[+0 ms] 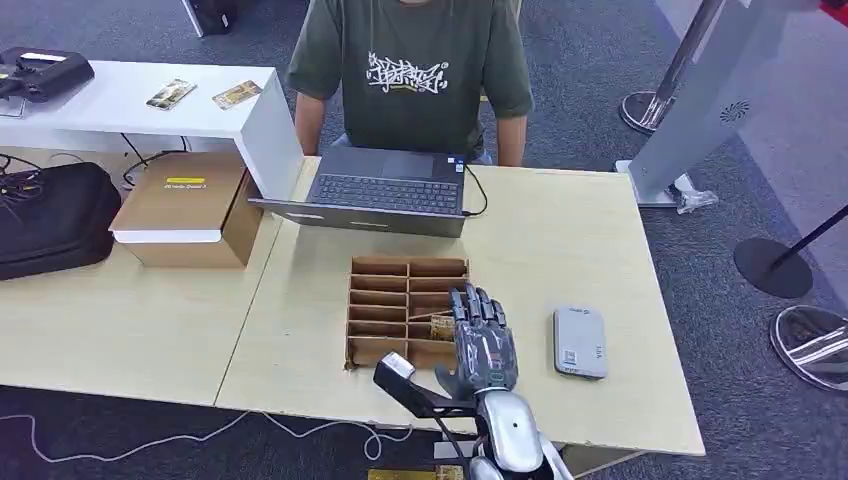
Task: Pass the card to the sensor for recognition and then transmit it.
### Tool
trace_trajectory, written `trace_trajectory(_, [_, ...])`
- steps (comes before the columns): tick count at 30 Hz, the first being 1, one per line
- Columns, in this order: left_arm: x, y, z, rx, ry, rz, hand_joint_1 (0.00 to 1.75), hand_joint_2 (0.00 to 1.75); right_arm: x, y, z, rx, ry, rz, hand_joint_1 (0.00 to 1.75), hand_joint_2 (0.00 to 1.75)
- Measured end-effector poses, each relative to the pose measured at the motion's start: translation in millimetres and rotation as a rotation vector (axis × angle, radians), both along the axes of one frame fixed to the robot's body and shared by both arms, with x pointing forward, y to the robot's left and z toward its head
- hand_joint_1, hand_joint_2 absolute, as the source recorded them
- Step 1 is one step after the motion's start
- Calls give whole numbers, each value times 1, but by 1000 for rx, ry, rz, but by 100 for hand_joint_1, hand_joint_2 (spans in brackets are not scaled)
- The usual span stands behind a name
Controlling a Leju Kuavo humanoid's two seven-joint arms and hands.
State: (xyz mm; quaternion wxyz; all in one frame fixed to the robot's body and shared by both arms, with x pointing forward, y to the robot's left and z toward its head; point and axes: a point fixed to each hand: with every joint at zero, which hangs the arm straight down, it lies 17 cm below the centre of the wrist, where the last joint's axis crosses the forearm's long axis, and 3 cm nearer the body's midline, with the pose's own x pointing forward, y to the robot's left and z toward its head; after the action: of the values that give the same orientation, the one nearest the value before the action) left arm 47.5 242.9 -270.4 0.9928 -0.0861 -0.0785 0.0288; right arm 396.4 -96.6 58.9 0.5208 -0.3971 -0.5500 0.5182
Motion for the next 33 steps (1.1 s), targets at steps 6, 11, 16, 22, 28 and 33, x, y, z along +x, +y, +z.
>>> trace_trajectory(6, [0, 0, 0, 2, 0, 0, 0, 0, 1, 4, 3, -12, -11, 21, 0, 175])
trace_trajectory(11, [0, 0, 0, 1, 0, 0, 0, 0, 8, 15, 17, 0, -40, 44, 0, 175])
trace_trajectory(16, [1, 0, 0, -1, -1, 3, 0, 0, 9, 20, 21, 0, -45, 57, 0, 175])
trace_trajectory(22, [1, -1, 0, -4, -2, 6, 0, 0, 4, 22, 14, -26, -22, 50, 0, 175])
trace_trajectory(28, [0, -1, 0, -5, -1, 6, 0, 0, 2, 24, 15, -28, -23, 52, 0, 175])
trace_trajectory(33, [0, 0, 0, -4, -1, 6, 0, 0, -2, 24, 18, -34, -12, 64, 0, 175])
